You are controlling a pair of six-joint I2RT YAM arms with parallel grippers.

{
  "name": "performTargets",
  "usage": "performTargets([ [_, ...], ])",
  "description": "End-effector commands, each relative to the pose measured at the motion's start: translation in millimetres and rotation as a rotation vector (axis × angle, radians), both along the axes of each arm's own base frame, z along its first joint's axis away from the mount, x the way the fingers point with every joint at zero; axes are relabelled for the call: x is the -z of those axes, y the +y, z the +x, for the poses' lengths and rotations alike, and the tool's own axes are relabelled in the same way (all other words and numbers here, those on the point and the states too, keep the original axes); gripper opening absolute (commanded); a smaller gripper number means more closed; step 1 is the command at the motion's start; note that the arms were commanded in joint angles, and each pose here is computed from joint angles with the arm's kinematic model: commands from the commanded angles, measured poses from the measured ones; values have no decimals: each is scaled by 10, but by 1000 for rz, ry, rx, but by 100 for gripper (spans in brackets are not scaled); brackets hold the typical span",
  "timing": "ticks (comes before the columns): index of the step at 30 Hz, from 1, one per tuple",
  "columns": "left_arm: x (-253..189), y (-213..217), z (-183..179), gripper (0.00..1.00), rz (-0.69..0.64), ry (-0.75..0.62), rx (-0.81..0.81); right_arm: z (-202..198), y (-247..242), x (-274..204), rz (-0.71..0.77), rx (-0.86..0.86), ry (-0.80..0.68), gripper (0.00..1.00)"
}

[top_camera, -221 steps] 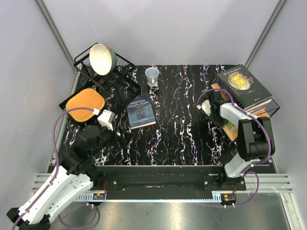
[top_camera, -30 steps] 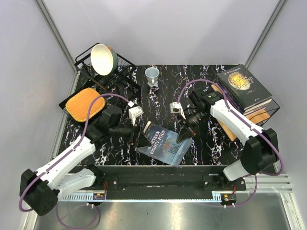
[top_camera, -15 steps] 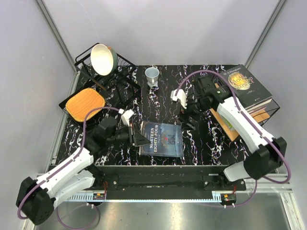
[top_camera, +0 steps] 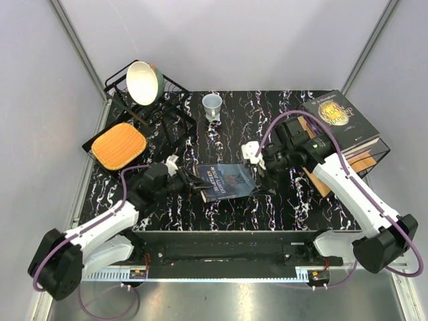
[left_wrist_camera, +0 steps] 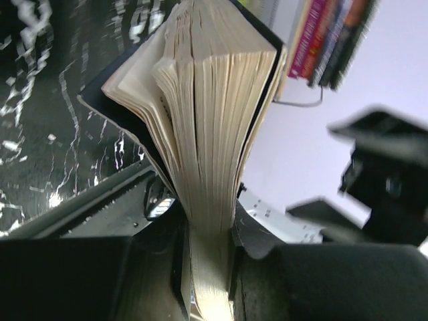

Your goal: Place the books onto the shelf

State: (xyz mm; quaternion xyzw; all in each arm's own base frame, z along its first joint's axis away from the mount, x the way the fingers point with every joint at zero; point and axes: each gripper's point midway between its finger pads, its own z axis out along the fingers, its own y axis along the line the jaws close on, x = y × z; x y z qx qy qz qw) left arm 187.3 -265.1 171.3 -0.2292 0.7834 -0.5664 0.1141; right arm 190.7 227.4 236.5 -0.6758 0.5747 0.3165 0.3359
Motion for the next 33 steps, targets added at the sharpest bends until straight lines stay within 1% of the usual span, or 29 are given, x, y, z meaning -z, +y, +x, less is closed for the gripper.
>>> performTargets([
  [1,-760,-155,175,0,-253,-54,-20,-82,60,54,-28,-77,-75,98],
  [6,-905,-168,256,0,-332,-37,-52,29,164,185,-72,-57,-130,94],
  [9,-981,-164,271,0,-383,-21,-60,173,207,250,-104,-12,-172,90],
  [10,-988,-164,267,0,-397,-4,-62,283,226,253,-112,23,-199,89],
  [14,-1007,-176,274,0,-419,10,-58,501,263,256,-125,95,-253,84],
  [17,-1057,-180,278,0,-435,1,-54,517,311,259,-120,99,-247,72],
  [18,-1076,-180,278,0,-439,-1,-53,494,328,252,-111,94,-237,65],
  [19,-1080,-179,280,0,-440,-3,-55,449,342,269,-112,87,-216,44],
  [21,-1101,-173,273,0,-440,-21,-53,405,341,235,-107,85,-190,7],
  [22,-1116,-166,277,0,-437,-38,-55,400,320,221,-111,119,-167,0],
  [23,-1127,-149,271,1,-433,-61,-54,422,289,183,-119,151,-168,0],
  [24,-1120,-141,248,21,-398,-136,-32,505,175,164,-164,214,-202,0],
  [26,-1099,-31,269,45,-339,-233,-27,606,-18,143,-224,330,-217,0],
  [27,-1064,8,222,62,-284,-340,14,648,-160,115,-266,369,-254,0],
  [28,-1039,122,281,67,-242,-401,-3,590,-279,144,-307,372,-239,0],
  [29,-969,205,245,70,-181,-417,-2,612,-391,114,-317,404,-239,0],
  [30,-853,329,317,76,-60,-512,-17,593,-480,67,-322,427,-243,0],
  [31,-772,415,343,86,28,-534,-33,561,-570,80,-342,444,-223,0],
  [32,-675,535,281,90,142,-496,-37,565,-629,54,-344,467,-219,0],
  [33,-578,686,362,91,294,-571,-64,617,-766,35,-354,529,-215,0],
])
